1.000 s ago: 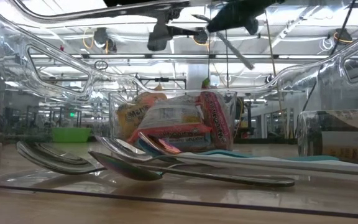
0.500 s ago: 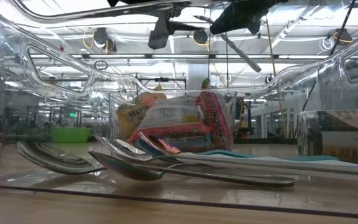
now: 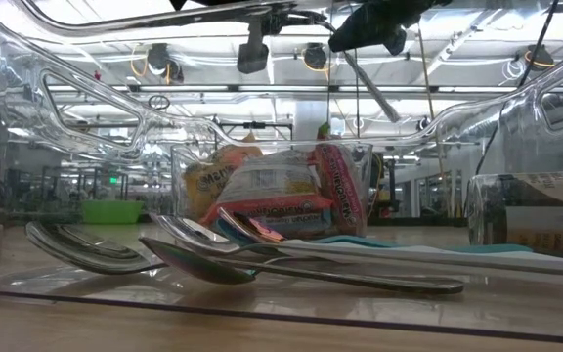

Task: Pick & Place Food Item
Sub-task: Put the blue spoon into the bottom transparent bin

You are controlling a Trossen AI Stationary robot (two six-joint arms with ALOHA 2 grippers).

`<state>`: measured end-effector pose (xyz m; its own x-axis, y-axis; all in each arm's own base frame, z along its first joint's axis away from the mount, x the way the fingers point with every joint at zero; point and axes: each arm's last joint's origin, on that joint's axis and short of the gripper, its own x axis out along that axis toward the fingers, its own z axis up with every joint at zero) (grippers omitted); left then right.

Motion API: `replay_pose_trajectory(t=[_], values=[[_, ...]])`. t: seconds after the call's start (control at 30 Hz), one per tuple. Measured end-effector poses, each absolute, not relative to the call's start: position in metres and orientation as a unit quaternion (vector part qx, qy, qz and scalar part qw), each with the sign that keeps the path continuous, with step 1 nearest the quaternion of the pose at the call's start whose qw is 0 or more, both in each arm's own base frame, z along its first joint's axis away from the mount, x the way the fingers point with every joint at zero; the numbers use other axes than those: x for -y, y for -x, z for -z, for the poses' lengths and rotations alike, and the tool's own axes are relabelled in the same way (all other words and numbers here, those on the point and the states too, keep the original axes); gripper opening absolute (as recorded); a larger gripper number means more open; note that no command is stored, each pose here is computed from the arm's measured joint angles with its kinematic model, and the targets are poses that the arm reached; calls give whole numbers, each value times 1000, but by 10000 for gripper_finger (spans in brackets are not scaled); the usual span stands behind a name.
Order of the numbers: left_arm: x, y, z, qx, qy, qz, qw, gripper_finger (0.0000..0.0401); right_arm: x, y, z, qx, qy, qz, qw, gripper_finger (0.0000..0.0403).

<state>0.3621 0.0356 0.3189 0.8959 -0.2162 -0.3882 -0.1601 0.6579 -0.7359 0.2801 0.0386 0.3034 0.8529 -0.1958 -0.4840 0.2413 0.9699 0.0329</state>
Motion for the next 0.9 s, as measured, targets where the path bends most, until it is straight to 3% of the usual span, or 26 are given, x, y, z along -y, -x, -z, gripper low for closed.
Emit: replay_pose_trajectory(t=[0.5,0.63,0.9], values=[[-34,-362,-319,-231,391,40,890,4,-20,-257,-316,-269,-118,83,952,131],[-33,-365,-327,-202,368,87,903,4,-19,-257,-311,-279,-126,67,950,160],[-32,-365,-330,-189,348,105,912,3,-22,-259,-286,-262,-184,32,947,181]])
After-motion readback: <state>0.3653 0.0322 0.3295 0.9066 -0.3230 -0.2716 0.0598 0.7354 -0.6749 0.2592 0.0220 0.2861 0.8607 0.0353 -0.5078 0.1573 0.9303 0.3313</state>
